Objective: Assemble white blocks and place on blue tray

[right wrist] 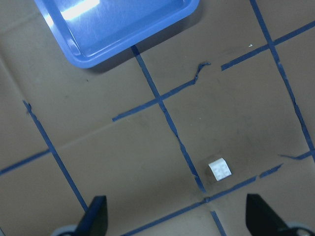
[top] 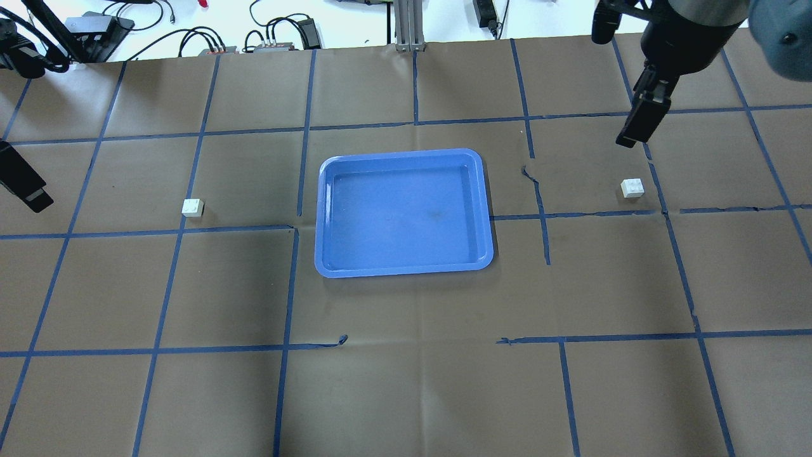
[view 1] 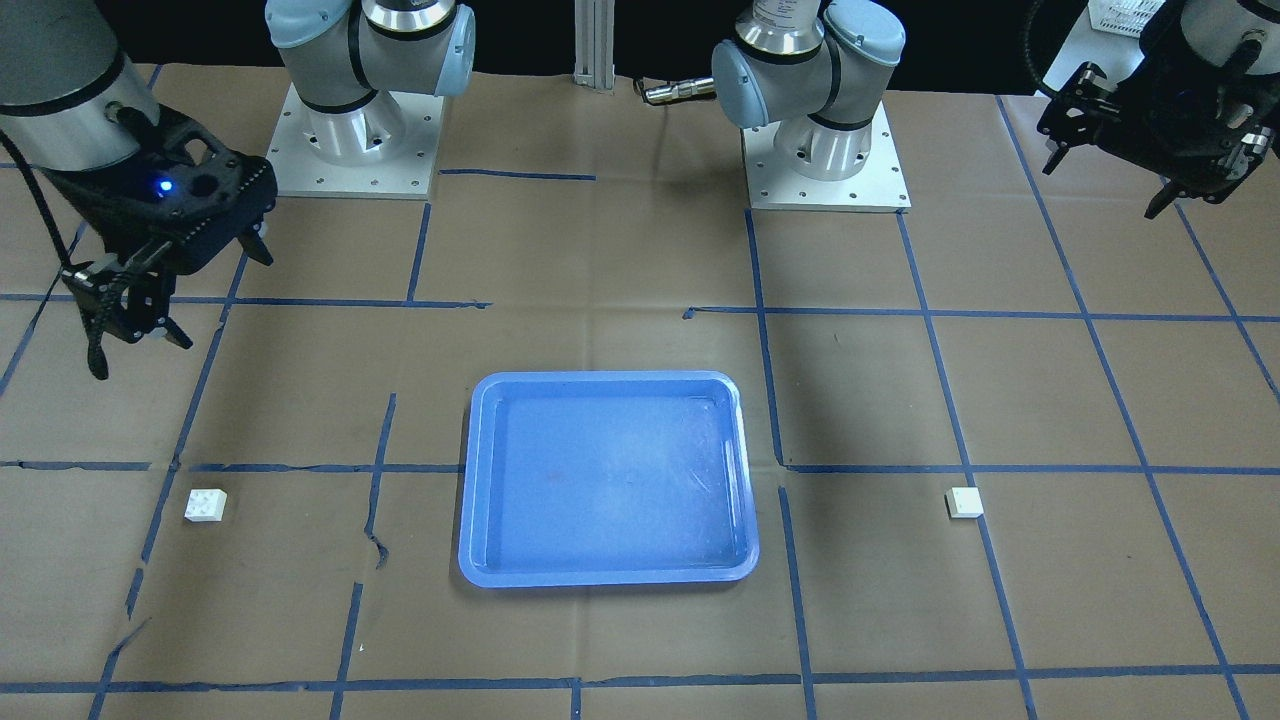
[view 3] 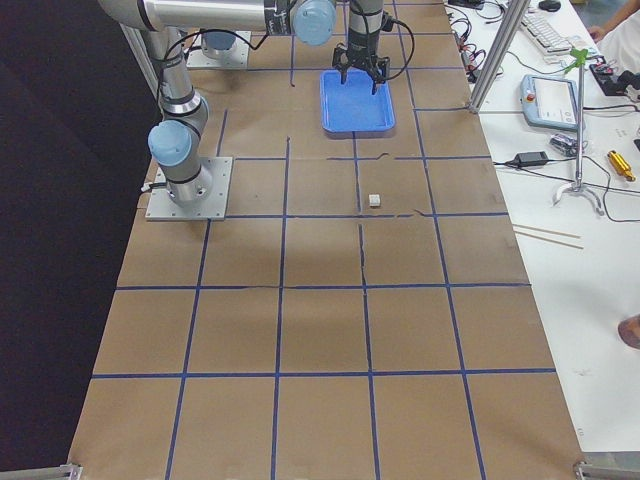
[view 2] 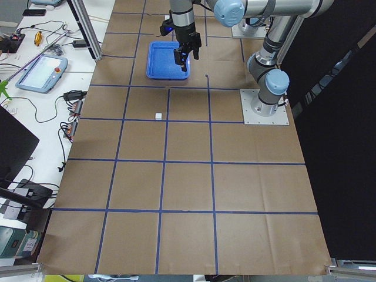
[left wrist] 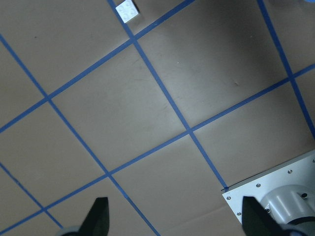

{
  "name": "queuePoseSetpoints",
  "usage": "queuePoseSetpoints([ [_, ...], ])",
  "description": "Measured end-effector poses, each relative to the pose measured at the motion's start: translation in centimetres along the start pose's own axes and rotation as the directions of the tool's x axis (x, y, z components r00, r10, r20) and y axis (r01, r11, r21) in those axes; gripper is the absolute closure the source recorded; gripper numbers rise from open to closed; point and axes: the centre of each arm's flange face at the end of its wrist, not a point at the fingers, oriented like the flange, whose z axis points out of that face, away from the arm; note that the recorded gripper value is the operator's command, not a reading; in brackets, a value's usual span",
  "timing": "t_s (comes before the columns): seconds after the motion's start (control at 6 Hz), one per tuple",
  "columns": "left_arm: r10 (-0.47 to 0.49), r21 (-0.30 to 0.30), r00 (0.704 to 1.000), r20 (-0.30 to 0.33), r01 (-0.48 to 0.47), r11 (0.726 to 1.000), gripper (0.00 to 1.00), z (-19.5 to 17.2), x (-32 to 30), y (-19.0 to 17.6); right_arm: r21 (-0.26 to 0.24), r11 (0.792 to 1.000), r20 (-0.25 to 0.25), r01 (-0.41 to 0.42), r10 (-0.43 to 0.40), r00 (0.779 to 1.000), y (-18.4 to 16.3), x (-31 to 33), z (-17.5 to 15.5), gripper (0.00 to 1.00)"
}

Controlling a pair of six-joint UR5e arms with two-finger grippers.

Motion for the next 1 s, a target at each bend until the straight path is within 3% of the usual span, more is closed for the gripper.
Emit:
queuePoseSetpoints([
  [0.17,-0.03,0.038,0.999,-0.017,0.03,0.999,0.04,0.1,-1.9,1.2,0.003,0.995,0.003,0.099,-0.099,0.995,2.8,2.1,0.6,0.0],
  [0.5,-0.159,0.09,0.987,0.005,0.158,0.983,0.04,1.2,-6.1,1.9,0.019,0.964,0.015,0.266,-0.267,0.964,8.7,6.3,2.8,0.0],
  [1.0,-0.248,0.093,0.969,0.0,0.247,0.965,0.04,6.4,-11.5,-1.5,0.118,0.912,0.047,0.392,-0.4,0.916,15.2,11.1,8.6,0.0],
])
